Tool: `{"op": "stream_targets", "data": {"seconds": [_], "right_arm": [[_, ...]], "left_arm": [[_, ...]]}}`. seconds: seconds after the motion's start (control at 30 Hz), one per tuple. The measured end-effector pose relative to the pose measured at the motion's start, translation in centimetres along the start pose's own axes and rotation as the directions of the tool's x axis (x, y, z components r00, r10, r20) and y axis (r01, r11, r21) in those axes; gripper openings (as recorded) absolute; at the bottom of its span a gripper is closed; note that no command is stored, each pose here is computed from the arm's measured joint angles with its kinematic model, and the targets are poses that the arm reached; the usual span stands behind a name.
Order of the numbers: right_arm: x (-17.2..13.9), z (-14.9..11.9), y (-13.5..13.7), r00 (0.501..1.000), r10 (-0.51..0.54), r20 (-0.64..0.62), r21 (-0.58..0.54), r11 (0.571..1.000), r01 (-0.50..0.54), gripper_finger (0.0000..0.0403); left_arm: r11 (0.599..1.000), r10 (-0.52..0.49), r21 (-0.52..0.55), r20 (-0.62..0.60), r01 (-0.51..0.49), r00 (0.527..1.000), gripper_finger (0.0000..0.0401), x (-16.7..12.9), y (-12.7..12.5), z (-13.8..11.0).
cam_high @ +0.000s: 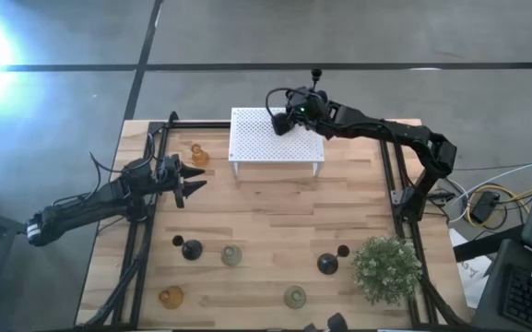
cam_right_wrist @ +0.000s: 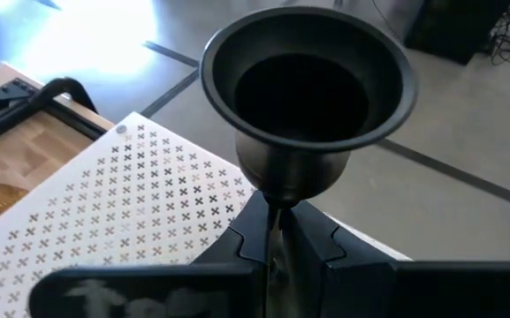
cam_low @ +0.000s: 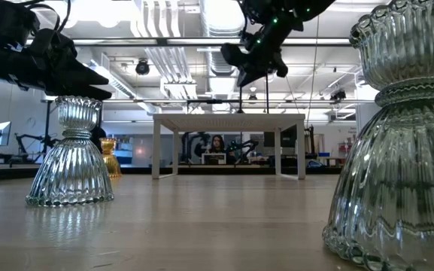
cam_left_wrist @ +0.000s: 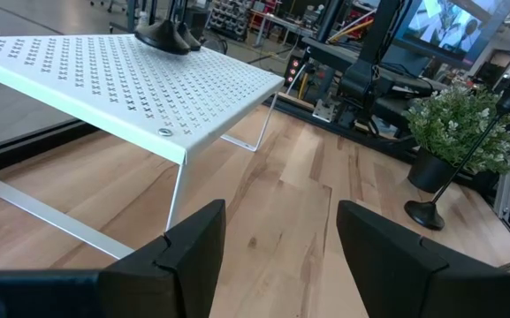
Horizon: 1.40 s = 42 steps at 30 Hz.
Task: Pick & Place candle stick holders
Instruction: Put the black candle holder on the shelf
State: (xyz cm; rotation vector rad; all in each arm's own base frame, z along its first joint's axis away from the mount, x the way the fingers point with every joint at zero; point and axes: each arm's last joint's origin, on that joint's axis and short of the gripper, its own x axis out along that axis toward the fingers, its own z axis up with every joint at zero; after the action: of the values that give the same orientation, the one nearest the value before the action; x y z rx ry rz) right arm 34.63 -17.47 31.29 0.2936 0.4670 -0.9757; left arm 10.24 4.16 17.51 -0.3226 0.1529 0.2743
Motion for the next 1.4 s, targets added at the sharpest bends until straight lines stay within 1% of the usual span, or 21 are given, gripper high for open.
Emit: {"op": "stream_targets", "data": {"seconds": [0.23,0.37,1.4], "right_arm": [[0.28,-0.68,-0.05,1.000,0.000,-0.018,-0.008,1.000,0.000,0.0013],[0.29,-0.70,0.01,0.999,0.025,-0.027,-0.011,1.000,-0.025,0.0013],[-0.11,-0.90,-0.23,0.998,0.018,-0.062,-0.030,0.999,-0.020,0.0013]], "left_arm": [[1.000,0.000,0.000,0.000,0.000,1.000,0.0223,0.00,0.00,0.00],[1.000,0.000,0.000,0.000,0.000,1.000,0.0223,0.00,0.00,0.00],[1.000,0.000,0.000,0.000,0.000,1.000,0.0222,0.00,0.00,0.00]]}}
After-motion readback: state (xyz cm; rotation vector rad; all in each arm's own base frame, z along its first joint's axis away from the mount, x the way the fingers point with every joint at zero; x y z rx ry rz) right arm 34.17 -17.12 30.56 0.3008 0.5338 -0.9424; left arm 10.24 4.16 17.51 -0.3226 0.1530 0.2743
